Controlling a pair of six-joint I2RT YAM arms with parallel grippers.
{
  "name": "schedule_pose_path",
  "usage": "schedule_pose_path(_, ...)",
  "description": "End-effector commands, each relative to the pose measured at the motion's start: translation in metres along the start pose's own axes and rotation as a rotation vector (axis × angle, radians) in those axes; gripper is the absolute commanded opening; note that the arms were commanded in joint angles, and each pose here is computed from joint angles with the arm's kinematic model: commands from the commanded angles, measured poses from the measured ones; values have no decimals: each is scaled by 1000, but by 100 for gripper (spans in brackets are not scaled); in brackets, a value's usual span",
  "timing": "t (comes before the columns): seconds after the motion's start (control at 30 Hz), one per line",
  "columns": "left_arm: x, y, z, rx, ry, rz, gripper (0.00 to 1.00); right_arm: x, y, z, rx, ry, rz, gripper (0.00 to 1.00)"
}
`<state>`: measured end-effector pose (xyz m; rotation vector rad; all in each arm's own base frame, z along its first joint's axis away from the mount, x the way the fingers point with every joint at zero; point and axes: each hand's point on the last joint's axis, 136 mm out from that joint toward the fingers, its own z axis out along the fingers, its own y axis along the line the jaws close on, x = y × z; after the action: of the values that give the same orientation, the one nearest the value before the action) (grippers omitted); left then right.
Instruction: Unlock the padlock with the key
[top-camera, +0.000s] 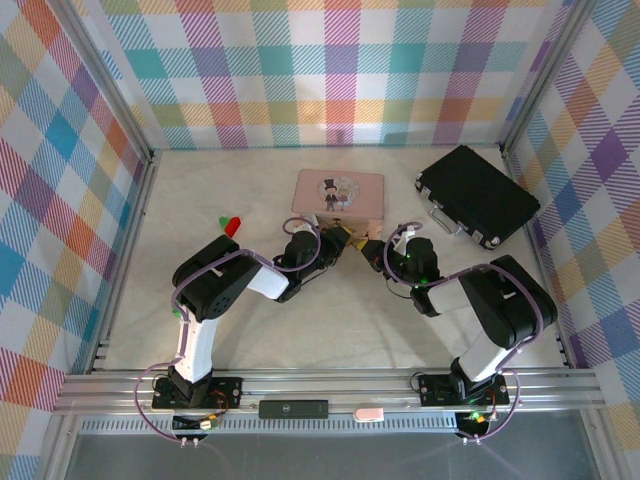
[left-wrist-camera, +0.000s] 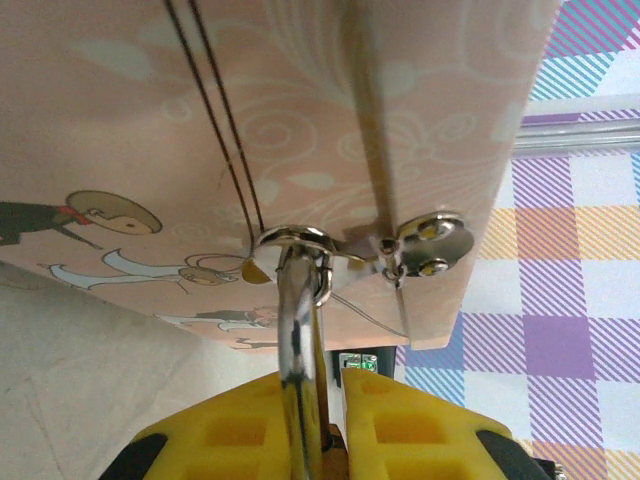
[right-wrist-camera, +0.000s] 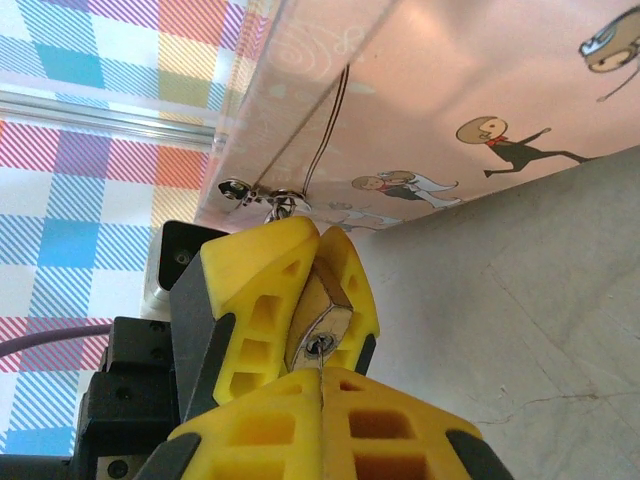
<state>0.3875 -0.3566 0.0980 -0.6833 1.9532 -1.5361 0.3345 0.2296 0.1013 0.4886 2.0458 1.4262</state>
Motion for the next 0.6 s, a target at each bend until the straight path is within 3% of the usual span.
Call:
schedule_pose_path(0.0, 0, -38, -2, 132, -5, 0, 0, -1, 13, 6, -49, 3, -10, 0)
schedule_pose_path(0.57, 2, -41, -1, 143, 17, -7, 0, 6, 25, 10, -129, 69, -2, 0)
